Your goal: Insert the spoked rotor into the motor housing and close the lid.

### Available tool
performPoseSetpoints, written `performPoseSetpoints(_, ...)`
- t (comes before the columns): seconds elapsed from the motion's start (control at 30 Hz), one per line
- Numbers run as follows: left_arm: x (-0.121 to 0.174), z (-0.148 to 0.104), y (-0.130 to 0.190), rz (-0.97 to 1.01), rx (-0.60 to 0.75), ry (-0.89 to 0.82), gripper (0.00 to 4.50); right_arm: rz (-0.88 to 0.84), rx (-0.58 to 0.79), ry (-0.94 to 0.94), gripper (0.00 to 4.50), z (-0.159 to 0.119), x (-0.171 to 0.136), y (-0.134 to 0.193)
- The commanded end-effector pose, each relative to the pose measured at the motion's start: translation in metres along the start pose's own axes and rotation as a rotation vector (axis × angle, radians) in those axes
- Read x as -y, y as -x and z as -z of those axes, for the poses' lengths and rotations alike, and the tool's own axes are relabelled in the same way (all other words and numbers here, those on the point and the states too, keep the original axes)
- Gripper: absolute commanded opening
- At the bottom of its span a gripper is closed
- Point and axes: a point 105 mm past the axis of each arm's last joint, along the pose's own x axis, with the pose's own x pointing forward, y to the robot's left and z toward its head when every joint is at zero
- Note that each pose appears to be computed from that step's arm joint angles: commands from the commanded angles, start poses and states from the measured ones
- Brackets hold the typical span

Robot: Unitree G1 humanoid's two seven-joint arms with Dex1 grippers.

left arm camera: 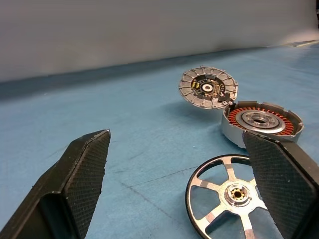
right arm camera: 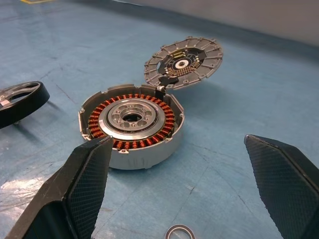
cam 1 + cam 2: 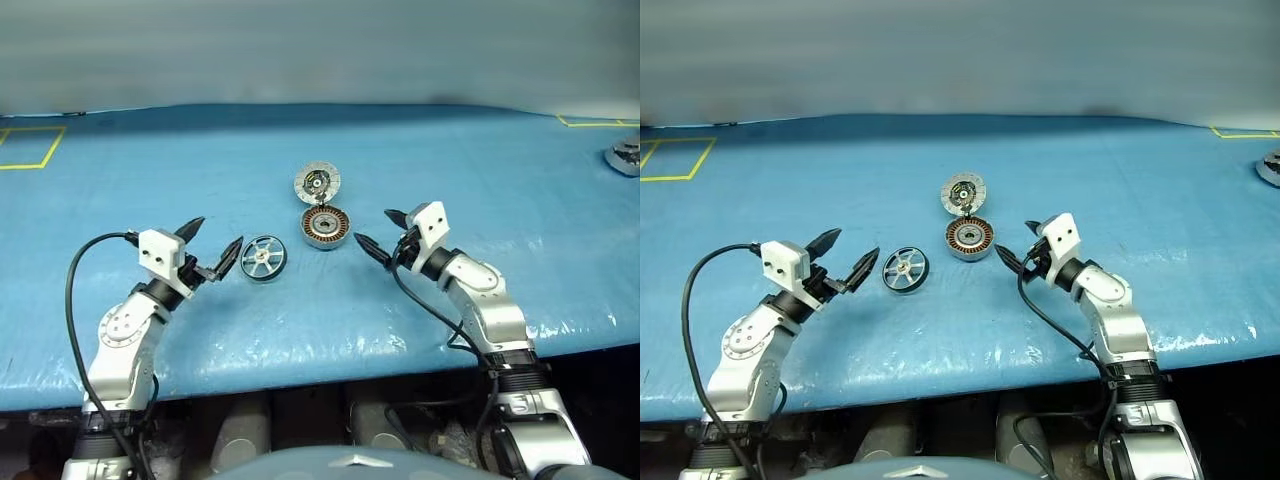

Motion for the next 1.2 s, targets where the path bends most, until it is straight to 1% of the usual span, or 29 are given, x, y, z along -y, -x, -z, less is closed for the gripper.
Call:
performPoseSetpoints(0.03, 0.005, -0.015, -0.002, 0.007, 0.043, -0.03, 4.5, 0.01, 0.048, 0.035, 4.45, -0.013, 0.004, -0.001)
performPoseSetpoints(0.2, 0.006, -0.017, -0.001, 0.006, 0.051, -0.025, 4.5, -0.008, 0.036, 0.046, 4.45, -0.012, 0.002, -0.002)
performPoseSetpoints(0.37, 0.006, -0.021, -0.002, 0.001, 0.074, -0.016, 4.5, 0.003, 0.028, 0.033, 4.45, -0.011, 0.01, 0.003)
performPoseSetpoints(0.47, -0.001, -0.022, -0.001, -0.029, 0.077, -0.027, 4.5, -0.002, 0.062, 0.008, 4.45, -0.018, 0.01, 0.002)
performPoseSetpoints(0.57, 0.001, -0.023, -0.002, -0.02, 0.079, -0.029, 4.5, -0.006, 0.074, 0.004, 4.45, -0.022, 0.011, 0.004)
performPoseSetpoints(0.73, 0.004, -0.026, -0.005, -0.012, 0.089, -0.034, 4.5, -0.101, 0.02, 0.086, 4.45, -0.023, 0.002, 0.002)
performPoseSetpoints(0.9, 0.01, -0.026, -0.003, -0.005, 0.105, -0.02, 4.5, -0.23, -0.063, 0.237, 4.45, -0.026, -0.009, 0.002)
performPoseSetpoints(1.03, 0.016, -0.025, -0.004, 0.014, 0.108, -0.029, 4.5, -0.354, -0.073, 0.286, 4.45, -0.035, -0.019, -0.001)
performPoseSetpoints(1.1, 0.017, -0.022, -0.002, 0.018, 0.098, -0.037, 4.5, -0.42, -0.11, 0.357, 4.45, -0.037, -0.023, -0.009)
performPoseSetpoints(1.2, 0.018, -0.019, -0.001, 0.012, 0.091, -0.031, 4.5, -0.512, -0.197, 0.52, 4.45, -0.038, -0.028, -0.022)
